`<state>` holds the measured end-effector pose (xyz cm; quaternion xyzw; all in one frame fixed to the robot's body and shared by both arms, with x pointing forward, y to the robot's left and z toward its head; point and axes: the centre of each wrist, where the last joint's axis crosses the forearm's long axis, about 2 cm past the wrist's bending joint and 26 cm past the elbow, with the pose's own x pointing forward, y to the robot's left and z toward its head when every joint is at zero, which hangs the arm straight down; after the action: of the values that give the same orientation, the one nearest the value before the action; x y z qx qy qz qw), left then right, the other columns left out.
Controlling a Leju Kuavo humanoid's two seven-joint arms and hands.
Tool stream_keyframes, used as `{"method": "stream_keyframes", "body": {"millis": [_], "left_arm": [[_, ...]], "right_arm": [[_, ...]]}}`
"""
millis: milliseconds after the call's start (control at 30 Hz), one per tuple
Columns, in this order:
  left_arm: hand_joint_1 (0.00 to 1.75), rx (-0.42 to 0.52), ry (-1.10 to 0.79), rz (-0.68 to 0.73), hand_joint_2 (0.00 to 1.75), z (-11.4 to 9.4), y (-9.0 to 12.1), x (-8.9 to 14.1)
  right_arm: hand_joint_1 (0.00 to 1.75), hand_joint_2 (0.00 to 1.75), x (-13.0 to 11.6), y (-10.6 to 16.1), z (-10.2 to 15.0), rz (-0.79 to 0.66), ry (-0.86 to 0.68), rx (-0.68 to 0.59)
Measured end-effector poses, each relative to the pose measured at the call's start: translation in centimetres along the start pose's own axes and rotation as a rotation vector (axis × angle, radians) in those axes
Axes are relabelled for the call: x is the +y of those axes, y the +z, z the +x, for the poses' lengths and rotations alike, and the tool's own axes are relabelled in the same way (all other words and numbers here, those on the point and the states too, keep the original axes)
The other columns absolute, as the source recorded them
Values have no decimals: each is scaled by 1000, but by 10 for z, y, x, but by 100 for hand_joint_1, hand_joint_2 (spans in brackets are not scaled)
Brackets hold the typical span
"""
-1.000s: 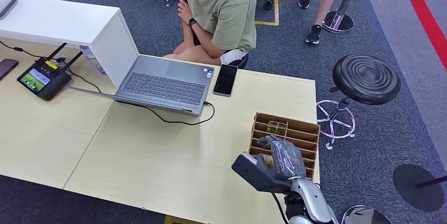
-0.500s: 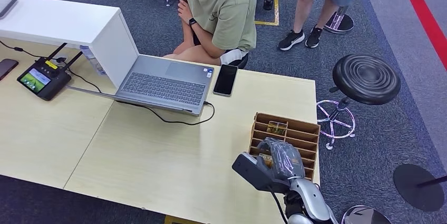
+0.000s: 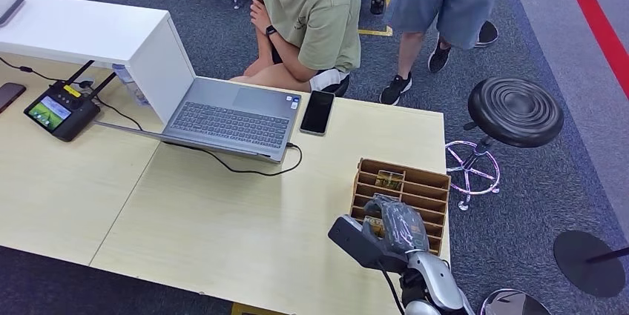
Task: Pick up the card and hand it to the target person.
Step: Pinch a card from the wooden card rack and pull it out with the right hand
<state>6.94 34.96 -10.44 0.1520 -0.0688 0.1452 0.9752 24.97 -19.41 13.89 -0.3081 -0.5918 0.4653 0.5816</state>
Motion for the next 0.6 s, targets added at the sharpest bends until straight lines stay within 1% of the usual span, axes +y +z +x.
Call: {"method": "stream_keyframes", "body": {"millis": [233,400,467,600], "left_arm": [[0,-1,0,2,175,0,0,1],[0,1,0,3,175,0,0,1],[0,3,0,3,175,0,0,1],[0,4,0,3,175,0,0,1]], "right_arm": [[105,175,3,-1,-2,9,7,15],[117,175,3,-1,-3,10,10,24],[124,175,3,-1,-4,10,10,26],[147,175,3,-1,-4,11,11,28]]}}
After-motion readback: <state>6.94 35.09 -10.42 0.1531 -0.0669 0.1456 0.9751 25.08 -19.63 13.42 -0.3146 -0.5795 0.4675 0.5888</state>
